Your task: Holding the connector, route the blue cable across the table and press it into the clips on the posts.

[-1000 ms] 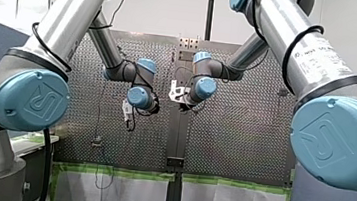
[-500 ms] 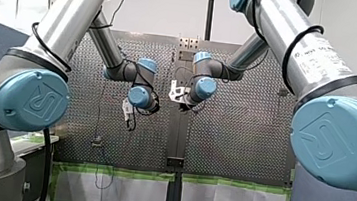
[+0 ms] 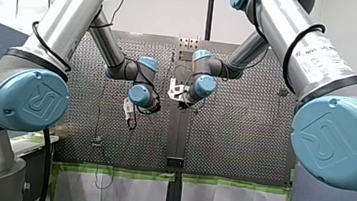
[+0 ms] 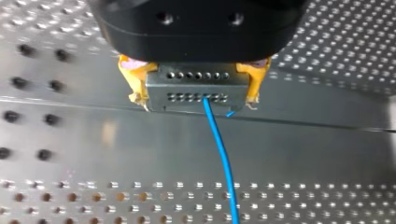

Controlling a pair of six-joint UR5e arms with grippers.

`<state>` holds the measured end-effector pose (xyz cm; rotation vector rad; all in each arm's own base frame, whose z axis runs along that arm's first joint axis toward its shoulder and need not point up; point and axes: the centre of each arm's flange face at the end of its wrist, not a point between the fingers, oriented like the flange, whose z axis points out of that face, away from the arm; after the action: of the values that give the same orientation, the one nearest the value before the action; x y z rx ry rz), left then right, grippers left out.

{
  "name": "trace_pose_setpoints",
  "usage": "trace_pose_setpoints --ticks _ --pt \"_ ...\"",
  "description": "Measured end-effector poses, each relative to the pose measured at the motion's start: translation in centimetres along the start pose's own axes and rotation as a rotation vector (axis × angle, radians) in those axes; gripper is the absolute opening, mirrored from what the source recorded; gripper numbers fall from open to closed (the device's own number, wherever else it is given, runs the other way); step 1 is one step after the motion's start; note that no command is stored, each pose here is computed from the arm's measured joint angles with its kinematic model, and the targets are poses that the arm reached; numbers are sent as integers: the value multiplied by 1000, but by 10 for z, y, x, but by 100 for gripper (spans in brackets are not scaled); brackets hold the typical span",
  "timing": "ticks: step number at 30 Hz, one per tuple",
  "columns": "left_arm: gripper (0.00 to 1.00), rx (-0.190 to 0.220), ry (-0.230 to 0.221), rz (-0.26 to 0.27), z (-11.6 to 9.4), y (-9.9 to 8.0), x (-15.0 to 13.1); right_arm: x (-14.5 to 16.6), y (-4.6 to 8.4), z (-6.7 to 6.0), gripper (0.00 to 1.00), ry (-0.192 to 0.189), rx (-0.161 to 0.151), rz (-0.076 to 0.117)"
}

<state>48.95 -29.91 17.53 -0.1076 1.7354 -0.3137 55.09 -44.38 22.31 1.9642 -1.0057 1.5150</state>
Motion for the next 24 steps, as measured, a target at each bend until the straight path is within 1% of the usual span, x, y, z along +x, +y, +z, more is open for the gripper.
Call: trace_pose_setpoints --ticks 3,11,15,19,24 --pt "0 1 -6 0 -3 -3 -9 17 0 -7 0 23 0 4" --pt "0 16 -57 -21 -15 -13 -48 71 -1 -35 0 97 2 13" --pt "0 10 -76 -27 -22 -15 -66 92 -2 -49 0 120 3 17" --pt "0 3 -94 -30 -27 -17 -86 113 -4 -66 0 135 5 32" --pt "0 14 -130 -35 -35 -28 -124 138 -5 -86 0 156 8 49"
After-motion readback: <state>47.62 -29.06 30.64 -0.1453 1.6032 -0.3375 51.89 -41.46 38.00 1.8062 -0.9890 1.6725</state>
